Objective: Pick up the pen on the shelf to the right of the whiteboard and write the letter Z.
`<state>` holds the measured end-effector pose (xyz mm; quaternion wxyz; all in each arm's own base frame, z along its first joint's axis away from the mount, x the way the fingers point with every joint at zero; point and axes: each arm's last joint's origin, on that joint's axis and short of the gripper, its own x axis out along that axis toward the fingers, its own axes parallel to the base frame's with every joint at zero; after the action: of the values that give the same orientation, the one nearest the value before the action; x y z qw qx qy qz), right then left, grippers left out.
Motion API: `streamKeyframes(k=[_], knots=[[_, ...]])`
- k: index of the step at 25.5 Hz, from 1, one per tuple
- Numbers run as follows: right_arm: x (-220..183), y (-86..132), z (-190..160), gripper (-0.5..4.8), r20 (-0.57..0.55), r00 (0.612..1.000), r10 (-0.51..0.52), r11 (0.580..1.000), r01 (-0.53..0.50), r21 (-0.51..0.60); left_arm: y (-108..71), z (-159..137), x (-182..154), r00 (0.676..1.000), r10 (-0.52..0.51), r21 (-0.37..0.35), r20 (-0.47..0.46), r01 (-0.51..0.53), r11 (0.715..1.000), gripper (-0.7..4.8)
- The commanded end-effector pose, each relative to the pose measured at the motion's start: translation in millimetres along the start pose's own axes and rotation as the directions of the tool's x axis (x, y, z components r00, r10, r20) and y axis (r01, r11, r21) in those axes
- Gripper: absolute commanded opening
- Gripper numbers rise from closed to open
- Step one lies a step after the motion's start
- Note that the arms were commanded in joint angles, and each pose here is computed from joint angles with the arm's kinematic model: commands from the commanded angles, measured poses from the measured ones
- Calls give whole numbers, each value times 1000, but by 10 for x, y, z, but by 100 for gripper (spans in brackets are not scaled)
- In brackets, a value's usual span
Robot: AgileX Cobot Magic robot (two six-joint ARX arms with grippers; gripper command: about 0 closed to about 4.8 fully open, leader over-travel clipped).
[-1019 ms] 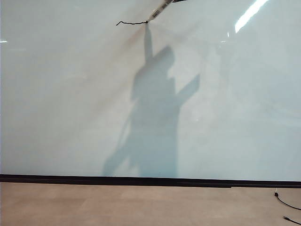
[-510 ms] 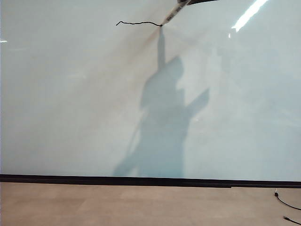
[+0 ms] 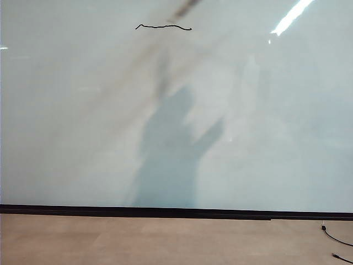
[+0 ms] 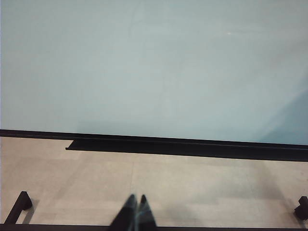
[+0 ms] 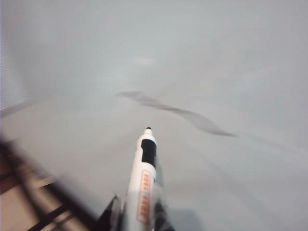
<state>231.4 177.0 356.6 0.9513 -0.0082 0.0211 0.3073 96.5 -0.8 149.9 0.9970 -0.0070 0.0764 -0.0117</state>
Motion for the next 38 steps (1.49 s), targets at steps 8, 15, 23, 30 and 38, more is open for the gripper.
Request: streamKeyframes(k=[8,15,23,30,38], knots=[[522,350,-516,-6,-100,988,119,993,-117,27,0,12,-2,1000,0,5,7,0,1000,-5],[709,378,-756,-6,-142,985,98,995,-93,42,-1,12,-2,1000,0,5,7,0,1000,-4],[733,334,-743,-6,-112,993,26,999,-22,35,0,12,-2,1000,0,5,7,0,1000,-5],[738,306,-734,-6,-102,995,7,999,-3,33,0,12,-2,1000,0,5,7,0,1000,-5],[793,245,-784,-6,-93,996,-8,999,11,34,0,12,-2,1000,0,5,7,0,1000,-4]])
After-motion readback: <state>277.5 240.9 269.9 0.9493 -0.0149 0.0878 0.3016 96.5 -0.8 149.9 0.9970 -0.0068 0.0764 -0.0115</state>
